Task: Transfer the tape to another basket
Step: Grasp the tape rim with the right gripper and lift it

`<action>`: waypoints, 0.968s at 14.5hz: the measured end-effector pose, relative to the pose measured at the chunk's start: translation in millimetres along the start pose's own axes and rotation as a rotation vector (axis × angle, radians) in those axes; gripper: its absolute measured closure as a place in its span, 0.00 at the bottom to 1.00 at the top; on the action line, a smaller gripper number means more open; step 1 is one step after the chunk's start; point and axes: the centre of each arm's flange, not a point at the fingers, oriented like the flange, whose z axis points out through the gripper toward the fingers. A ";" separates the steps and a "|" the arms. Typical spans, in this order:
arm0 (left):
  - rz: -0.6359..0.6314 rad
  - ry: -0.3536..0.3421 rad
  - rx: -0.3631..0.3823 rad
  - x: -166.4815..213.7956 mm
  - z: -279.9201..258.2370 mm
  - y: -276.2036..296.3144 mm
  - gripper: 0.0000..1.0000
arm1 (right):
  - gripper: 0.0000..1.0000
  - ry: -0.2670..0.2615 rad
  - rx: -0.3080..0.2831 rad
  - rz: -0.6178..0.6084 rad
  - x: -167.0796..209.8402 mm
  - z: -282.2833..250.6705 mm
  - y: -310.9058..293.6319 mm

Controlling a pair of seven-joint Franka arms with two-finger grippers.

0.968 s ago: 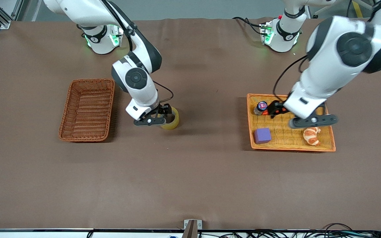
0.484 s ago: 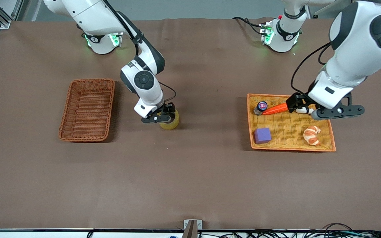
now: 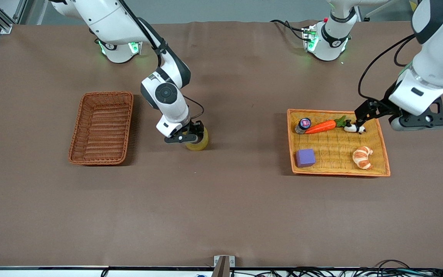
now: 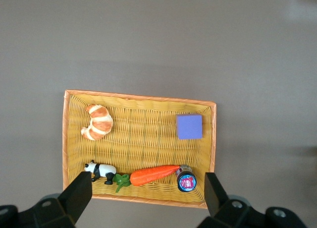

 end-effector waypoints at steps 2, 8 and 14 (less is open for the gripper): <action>0.019 0.013 0.005 -4.9 -11.2 -14.8 0.00 | 0.22 0.001 0.007 0.004 -0.7 13.5 2.2; 0.028 -0.013 0.012 -9.5 -13.7 -51.7 0.00 | 0.77 0.014 0.014 0.062 6.5 4.8 2.8; -0.001 -0.058 0.017 0.5 12.0 -67.6 0.00 | 0.78 -0.027 -0.038 0.111 30.9 -36.2 3.2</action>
